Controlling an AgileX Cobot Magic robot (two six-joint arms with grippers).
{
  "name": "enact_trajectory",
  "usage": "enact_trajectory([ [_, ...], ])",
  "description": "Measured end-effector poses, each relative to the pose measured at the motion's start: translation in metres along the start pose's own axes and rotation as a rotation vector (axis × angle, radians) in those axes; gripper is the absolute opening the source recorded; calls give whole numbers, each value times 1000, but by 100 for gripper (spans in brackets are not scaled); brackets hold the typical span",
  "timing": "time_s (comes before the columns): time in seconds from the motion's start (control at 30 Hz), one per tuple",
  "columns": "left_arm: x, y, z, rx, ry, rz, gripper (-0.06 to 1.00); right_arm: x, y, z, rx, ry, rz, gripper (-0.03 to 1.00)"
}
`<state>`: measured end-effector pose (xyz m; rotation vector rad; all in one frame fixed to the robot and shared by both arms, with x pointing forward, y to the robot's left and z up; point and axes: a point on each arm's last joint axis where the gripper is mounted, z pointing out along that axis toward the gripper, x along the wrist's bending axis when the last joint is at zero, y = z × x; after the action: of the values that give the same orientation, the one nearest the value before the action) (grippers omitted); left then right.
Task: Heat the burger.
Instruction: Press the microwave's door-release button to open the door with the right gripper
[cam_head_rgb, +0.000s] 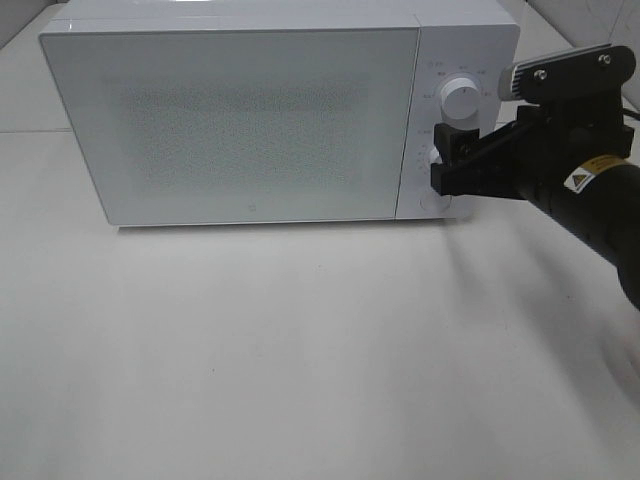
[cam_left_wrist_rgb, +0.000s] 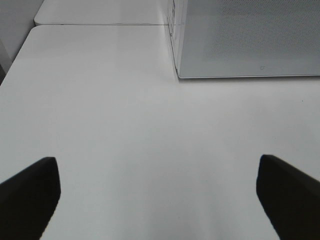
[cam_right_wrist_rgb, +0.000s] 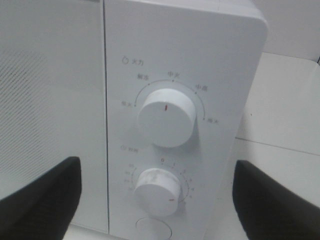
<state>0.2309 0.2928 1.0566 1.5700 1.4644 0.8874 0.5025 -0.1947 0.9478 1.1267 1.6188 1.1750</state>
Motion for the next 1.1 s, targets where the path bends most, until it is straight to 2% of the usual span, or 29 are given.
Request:
enact_trajectory([
  [0.3,0,0,0,0,0,0,99,13,-19,-20,28,-31,38,75],
  [0.6,0,0,0,0,0,0,99,14,-23,-25,44,-47,61,75],
  [0.73,0,0,0,0,0,0,99,14,-23,-25,40,-50,203,72],
  [0.77,0,0,0,0,0,0,99,14,-23,-25,37,-52,307,69],
  [0.87,0,0,0,0,0,0,99,14,-23,-25,34,-54,373,67],
  [0.93,0,0,0,0,0,0,99,14,-23,-25,27,-59,661,58],
  [0.97,0,0,0,0,0,0,99,14,-23,-25,27,-59,661,58],
  [1.0,0,0,0,0,0,0,99,14,-23,-25,24,-60,741,55],
  [1.03,0,0,0,0,0,0,99,14,-23,-25,24,-60,741,55],
  [1.07,0,0,0,0,0,0,99,14,-23,-25,20,-62,883,49],
  [1.1,0,0,0,0,0,0,99,14,-23,-25,18,-63,957,46],
])
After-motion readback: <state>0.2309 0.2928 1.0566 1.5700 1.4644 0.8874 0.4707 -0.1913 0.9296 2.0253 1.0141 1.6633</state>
